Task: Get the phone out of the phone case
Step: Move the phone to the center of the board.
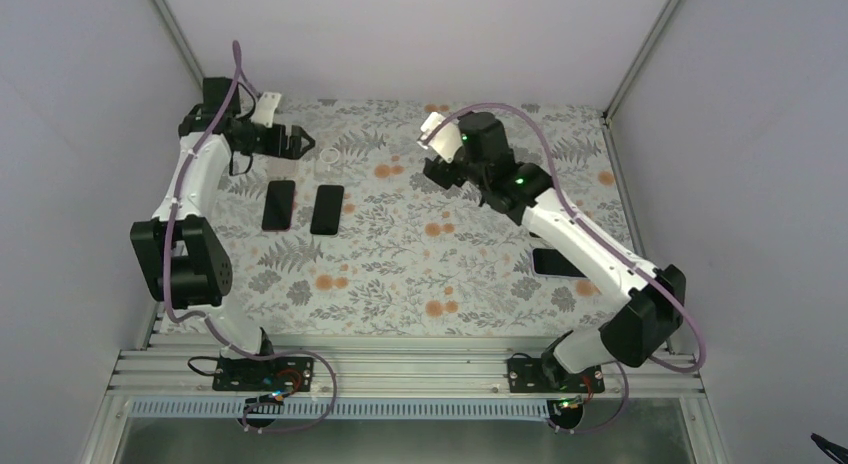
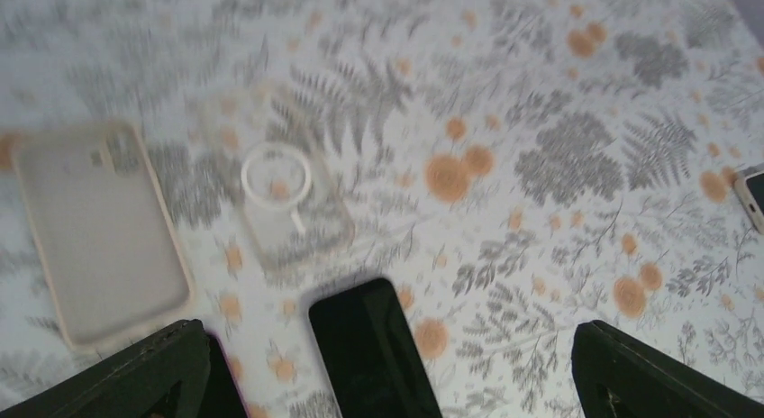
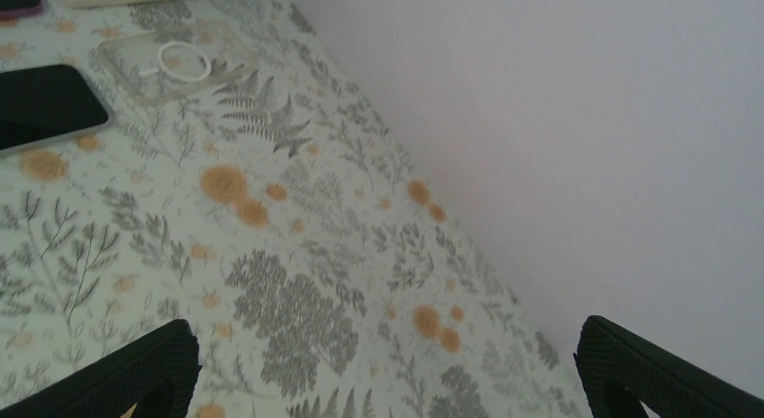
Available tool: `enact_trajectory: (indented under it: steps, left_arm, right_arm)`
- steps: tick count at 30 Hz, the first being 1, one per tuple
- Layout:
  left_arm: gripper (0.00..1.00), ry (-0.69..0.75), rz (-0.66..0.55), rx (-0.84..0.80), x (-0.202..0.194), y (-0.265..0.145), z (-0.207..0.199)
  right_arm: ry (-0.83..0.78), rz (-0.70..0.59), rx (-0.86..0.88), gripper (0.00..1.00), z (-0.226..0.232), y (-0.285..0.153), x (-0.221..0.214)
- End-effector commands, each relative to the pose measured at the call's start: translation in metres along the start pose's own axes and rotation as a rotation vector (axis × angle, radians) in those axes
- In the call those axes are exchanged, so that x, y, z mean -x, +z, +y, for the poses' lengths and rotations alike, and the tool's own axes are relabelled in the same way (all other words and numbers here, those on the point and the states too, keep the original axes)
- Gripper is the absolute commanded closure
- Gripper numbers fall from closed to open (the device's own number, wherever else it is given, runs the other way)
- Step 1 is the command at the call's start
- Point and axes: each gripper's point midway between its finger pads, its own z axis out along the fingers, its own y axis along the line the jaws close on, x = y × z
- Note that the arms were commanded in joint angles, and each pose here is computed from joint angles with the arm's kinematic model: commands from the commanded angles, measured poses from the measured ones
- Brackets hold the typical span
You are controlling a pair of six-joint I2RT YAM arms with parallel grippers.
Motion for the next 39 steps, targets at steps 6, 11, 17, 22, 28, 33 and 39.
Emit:
enact_trajectory:
  steps: [6, 11, 17, 22, 28, 33, 39]
  left_arm:
    - [0.0, 0.239, -0.153, -0.143, 0.061, -0.052, -0.078]
    - [0.0, 0.254, -0.144, -0.178, 0.047, -0.04, -0.094]
    - [0.0, 0.254, -0.143, -0.186, 0.045, -0.04, -0.099]
    - [0.0, 0.248, -0.15, -0.195, 0.047, -0.043, -0.102]
    - [0.0, 0.245, -0.162, -0.193, 0.047, -0.046, -0.104]
    - [0.0, 0.24, -0.161, -0.188, 0.046, -0.046, -0.103]
    - [0.0, 0.235, -0.161, -0.184, 0.045, -0.046, -0.102]
  right_arm:
    - [0.111, 0.164, 0.262, 0.01, -0.004, -0.029, -0.092]
    - [0.201, 0.36, 0.302, 0.01, -0.023, -0.034, -0.185]
    - [0.344, 0.543, 0.321, 0.01, -0.034, -0.045, -0.284]
    - [0.504, 0.725, 0.275, 0.08, -0.044, -0.048, -0.365]
    - [0.61, 0.823, 0.235, 0.19, -0.035, -0.053, -0.406]
    - [0.655, 0.875, 0.241, 0.25, -0.017, -0.047, -0.428]
    - [0.687, 0.908, 0.256, 0.35, -0.002, -0.041, -0.445]
